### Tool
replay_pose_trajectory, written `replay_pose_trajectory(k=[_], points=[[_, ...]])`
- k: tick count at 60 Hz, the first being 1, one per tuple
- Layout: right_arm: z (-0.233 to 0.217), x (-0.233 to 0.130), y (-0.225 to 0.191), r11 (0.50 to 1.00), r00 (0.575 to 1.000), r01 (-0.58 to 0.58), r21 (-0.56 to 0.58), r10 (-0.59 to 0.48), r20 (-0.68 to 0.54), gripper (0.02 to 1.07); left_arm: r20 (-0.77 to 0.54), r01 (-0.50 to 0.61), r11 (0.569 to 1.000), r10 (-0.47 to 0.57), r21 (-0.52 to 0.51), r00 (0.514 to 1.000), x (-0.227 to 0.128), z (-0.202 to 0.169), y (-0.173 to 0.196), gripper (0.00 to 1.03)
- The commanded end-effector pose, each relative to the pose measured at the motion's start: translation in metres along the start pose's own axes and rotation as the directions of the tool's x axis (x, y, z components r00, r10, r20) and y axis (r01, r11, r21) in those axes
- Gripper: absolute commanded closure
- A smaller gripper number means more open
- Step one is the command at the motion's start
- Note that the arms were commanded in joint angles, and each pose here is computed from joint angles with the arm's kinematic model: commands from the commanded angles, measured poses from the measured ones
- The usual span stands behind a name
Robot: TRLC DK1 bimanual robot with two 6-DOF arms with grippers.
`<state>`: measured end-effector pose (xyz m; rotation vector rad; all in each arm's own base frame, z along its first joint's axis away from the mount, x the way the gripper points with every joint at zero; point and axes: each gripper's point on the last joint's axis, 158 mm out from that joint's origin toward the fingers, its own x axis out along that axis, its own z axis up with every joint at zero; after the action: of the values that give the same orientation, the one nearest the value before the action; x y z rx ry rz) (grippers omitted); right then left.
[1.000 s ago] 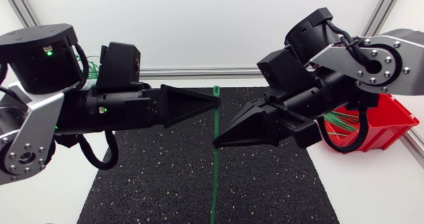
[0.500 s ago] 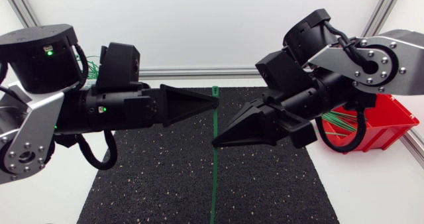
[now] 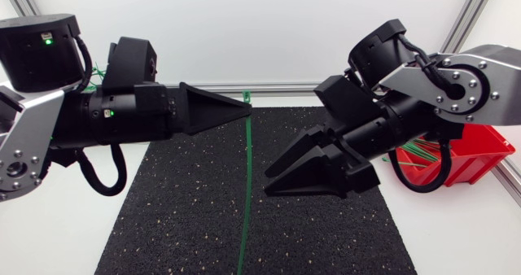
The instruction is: Take a green cable tie from the red box, thread the tail through the head to close it, then place it in the transparent bin on the left.
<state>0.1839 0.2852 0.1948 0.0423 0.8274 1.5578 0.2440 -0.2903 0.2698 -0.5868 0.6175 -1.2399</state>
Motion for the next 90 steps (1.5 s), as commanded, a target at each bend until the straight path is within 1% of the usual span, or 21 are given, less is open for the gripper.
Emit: replay_pose_trajectory(k=[1,6,8,14,20,27,35,40,47,50,55,59,62,69,72,74,76,82,87,89,90], points=[[-0.006,-0.001,0.0,0.999,0.999,0.038,0.012,-0.038,-0.017,0.08,0.028,0.019,1.0,-0.018,-0.019,0.999,-0.009,0.019,-0.012,1.0],[-0.007,-0.004,-0.008,0.995,0.994,0.1,0.006,-0.1,-0.032,0.08,0.025,0.017,0.999,-0.016,-0.045,1.0,-0.015,0.022,-0.009,1.0],[-0.009,-0.005,-0.017,0.988,0.987,0.152,0.001,-0.152,-0.048,0.07,0.027,0.011,0.998,-0.01,-0.062,1.0,-0.017,0.023,-0.006,1.0],[-0.013,-0.006,-0.029,0.971,0.967,0.237,-0.029,-0.239,-0.091,0.07,0.01,-0.005,0.993,0.007,-0.117,1.0,-0.021,0.024,0.003,1.0],[-0.015,-0.009,-0.038,0.952,0.948,0.29,-0.101,-0.3,-0.105,0.07,0.0,-0.014,0.989,0.014,-0.148,1.0,-0.028,0.024,0.008,1.0],[-0.014,-0.013,-0.039,0.942,0.944,0.299,-0.153,-0.315,-0.095,0.07,-0.007,-0.024,0.982,0.023,-0.185,1.0,-0.037,0.024,0.014,1.0],[-0.012,-0.029,-0.054,0.886,0.886,0.423,-0.191,-0.449,-0.119,0.07,-0.001,-0.035,0.979,0.036,-0.201,0.999,-0.043,0.024,0.02,1.0],[-0.023,-0.03,-0.044,0.895,0.881,0.398,-0.203,-0.434,-0.188,0.07,0.004,-0.035,0.98,0.037,-0.196,0.999,-0.045,0.024,0.018,1.0],[-0.015,-0.034,-0.03,0.881,0.879,0.407,-0.24,-0.45,-0.161,0.07,0.007,-0.036,0.98,0.038,-0.194,0.999,-0.047,0.025,0.017,1.0],[-0.014,-0.038,-0.033,0.866,0.864,0.432,-0.253,-0.478,-0.161,0.07,0.003,-0.034,0.979,0.035,-0.199,0.999,-0.047,0.026,0.015,1.0],[-0.015,-0.04,-0.053,0.789,0.788,0.538,-0.297,-0.596,-0.156,0.07,-0.004,-0.041,0.975,0.041,-0.217,0.999,-0.047,0.026,0.017,1.0],[-0.014,-0.036,-0.06,0.755,0.771,0.557,-0.345,-0.625,-0.124,0.07,-0.012,-0.047,0.971,0.045,-0.234,0.999,-0.046,0.027,0.02,1.0],[-0.012,-0.035,-0.064,0.745,0.766,0.562,-0.36,-0.633,-0.113,0.07,-0.02,-0.05,0.968,0.046,-0.247,0.999,-0.044,0.027,0.021,1.0],[-0.006,-0.042,-0.08,0.649,0.69,0.623,-0.437,-0.719,-0.084,0.07,-0.03,-0.055,0.962,0.049,-0.268,0.998,-0.044,0.029,0.024,1.0],[-0.001,-0.043,-0.084,0.579,0.645,0.644,-0.5,-0.762,-0.052,0.07,-0.032,-0.05,0.96,0.043,-0.275,0.999,-0.044,0.032,0.027,1.0],[0.005,-0.043,-0.086,0.513,0.608,0.66,-0.548,-0.794,-0.012,0.07,-0.034,-0.049,0.958,0.041,-0.283,0.999,-0.044,0.036,0.031,1.0],[0.009,-0.044,-0.088,0.463,0.577,0.666,-0.585,-0.817,0.011,0.07,-0.039,-0.044,0.955,0.034,-0.294,0.999,-0.043,0.038,0.034,1.0],[0.018,-0.044,-0.095,0.349,0.52,0.643,-0.682,-0.852,0.055,0.07,-0.052,-0.036,0.946,0.021,-0.321,0.998,-0.04,0.046,0.047,1.0],[0.031,-0.045,-0.1,0.23,0.474,0.616,-0.753,-0.872,0.121,0.07,-0.053,-0.019,0.952,0.003,-0.306,0.999,-0.04,0.052,0.049,1.0],[0.036,-0.048,-0.104,0.157,0.438,0.602,-0.783,-0.885,0.159,0.07,-0.054,-0.015,0.953,-0.001,-0.302,0.999,-0.038,0.054,0.05,1.0],[0.038,-0.048,-0.104,0.132,0.43,0.598,-0.791,-0.885,0.177,0.07,-0.054,-0.015,0.953,-0.001,-0.302,0.999,-0.038,0.055,0.051,1.0]])
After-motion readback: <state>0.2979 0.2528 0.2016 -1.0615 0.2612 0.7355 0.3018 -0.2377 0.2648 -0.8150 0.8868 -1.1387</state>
